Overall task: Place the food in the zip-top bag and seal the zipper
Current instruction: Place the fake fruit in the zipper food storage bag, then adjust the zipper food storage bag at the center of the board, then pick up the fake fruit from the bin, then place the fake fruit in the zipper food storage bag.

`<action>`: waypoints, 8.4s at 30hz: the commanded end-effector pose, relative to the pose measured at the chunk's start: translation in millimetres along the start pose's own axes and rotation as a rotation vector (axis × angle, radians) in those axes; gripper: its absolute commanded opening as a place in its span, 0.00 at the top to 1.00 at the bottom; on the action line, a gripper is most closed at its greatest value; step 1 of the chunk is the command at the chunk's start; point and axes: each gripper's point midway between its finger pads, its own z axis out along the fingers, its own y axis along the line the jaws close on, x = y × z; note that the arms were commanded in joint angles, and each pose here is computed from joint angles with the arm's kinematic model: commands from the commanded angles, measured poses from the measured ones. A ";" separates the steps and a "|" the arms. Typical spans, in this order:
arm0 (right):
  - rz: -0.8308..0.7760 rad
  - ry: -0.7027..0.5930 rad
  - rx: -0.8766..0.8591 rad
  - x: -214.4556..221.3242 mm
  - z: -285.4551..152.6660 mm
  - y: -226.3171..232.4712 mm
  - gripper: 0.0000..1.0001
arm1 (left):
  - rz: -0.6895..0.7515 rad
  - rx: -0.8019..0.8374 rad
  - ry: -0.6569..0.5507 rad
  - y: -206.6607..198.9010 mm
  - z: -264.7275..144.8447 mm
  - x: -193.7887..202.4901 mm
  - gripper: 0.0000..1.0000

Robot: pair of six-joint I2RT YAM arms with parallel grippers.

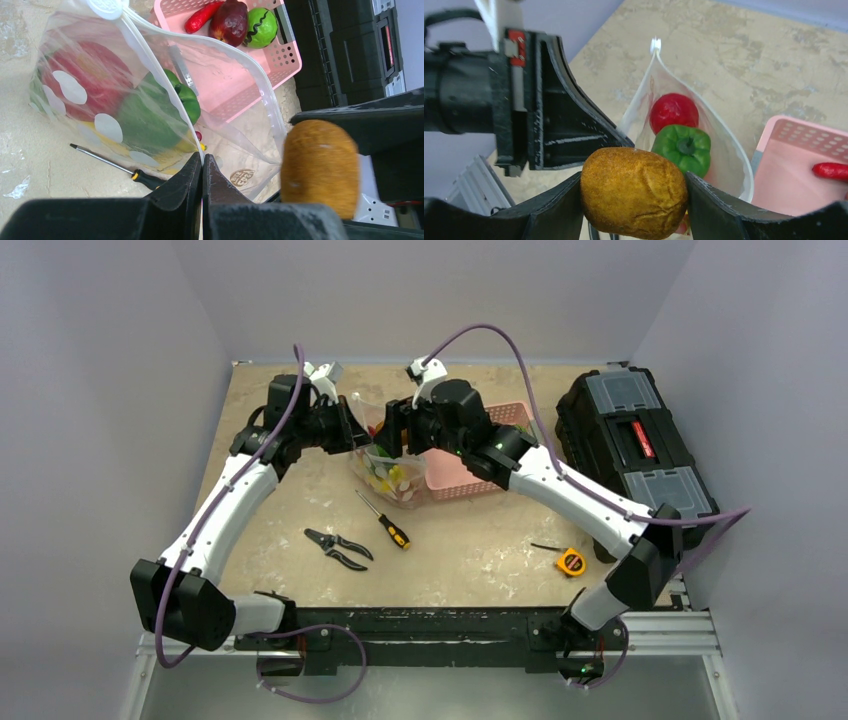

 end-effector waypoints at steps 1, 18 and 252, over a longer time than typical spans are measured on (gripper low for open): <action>-0.024 0.013 -0.021 7.6 -0.5 4.4 0.55 | 0.040 0.072 -0.076 -23.3 -14.6 -19.8 1.00; -0.059 0.053 0.079 21.8 -1.2 -17.5 0.16 | 0.037 0.071 -0.074 -22.3 -13.3 -19.2 1.00; 0.016 -0.134 0.215 -26.6 -10.4 -37.2 0.18 | -0.036 0.061 -0.076 -14.3 -14.0 -20.9 1.00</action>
